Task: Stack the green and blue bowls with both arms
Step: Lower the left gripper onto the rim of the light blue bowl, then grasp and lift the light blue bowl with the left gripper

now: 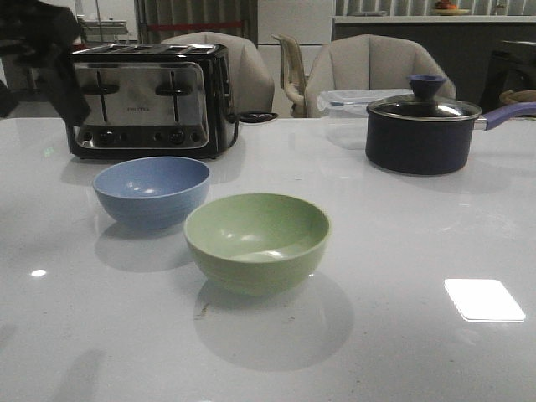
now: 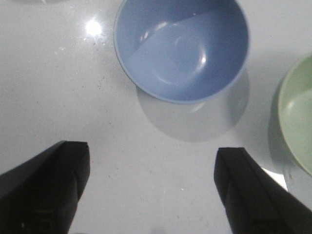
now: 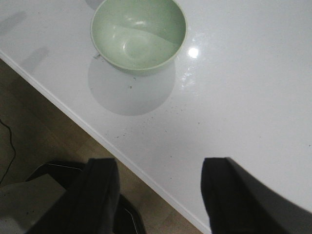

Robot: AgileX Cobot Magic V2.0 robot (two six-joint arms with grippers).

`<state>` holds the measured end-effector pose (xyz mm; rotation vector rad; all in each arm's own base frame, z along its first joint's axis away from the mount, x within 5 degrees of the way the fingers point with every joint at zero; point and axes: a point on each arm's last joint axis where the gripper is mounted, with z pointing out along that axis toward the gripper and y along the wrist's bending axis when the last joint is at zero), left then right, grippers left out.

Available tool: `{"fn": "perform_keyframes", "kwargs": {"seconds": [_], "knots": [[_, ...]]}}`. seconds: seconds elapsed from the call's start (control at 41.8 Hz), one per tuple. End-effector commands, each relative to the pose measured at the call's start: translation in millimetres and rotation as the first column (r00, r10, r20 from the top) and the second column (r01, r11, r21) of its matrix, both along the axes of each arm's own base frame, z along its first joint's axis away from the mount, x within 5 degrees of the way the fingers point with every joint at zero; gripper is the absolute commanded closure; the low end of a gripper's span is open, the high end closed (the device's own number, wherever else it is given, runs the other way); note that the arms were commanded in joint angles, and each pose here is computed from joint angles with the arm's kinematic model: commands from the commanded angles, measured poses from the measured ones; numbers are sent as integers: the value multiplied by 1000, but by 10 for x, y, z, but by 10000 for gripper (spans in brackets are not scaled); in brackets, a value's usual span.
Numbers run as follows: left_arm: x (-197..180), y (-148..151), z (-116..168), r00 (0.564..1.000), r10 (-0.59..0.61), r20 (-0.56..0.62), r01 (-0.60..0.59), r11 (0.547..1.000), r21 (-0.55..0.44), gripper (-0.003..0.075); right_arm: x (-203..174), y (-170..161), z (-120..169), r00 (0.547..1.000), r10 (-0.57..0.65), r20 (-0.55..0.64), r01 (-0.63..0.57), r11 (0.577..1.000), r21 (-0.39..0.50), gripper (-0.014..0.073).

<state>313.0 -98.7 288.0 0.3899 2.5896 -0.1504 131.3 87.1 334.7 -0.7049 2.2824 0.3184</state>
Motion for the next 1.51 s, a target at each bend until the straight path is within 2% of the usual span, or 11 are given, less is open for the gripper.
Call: {"fn": "perform_keyframes", "kwargs": {"seconds": [0.0,0.263,0.575,0.694,0.886,1.101,1.173,1.293,1.485], "knots": [[266,-35,120,996,29,88,-25,999,-42,140,31,9,125,997,-7,78,3,999,40,111],[864,-67,-204,995,45,94,-45,999,-7,140,30,9,125,997,-6,77,3,999,40,111],[1195,-122,-607,996,44,76,-46,999,14,141,31,9,125,997,-6,77,3,999,40,111],[1225,-130,-695,997,44,64,-45,999,17,205,31,9,125,997,-6,77,3,999,40,111],[1235,-133,-686,996,45,78,-46,999,13,429,31,9,125,997,-6,77,3,999,40,111],[1231,-132,-680,996,45,77,-46,999,14,595,31,9,125,997,-6,77,3,999,40,111],[1224,-130,-655,996,45,76,-46,999,14,624,31,9,125,997,-6,77,3,999,40,111],[1189,-121,-500,995,40,87,-41,999,14,622,31,9,125,997,-6,77,3,999,40,111],[991,-84,16,986,37,161,-36,999,-10,622,31,9,125,997,-6,77,3,999,40,111]]}}
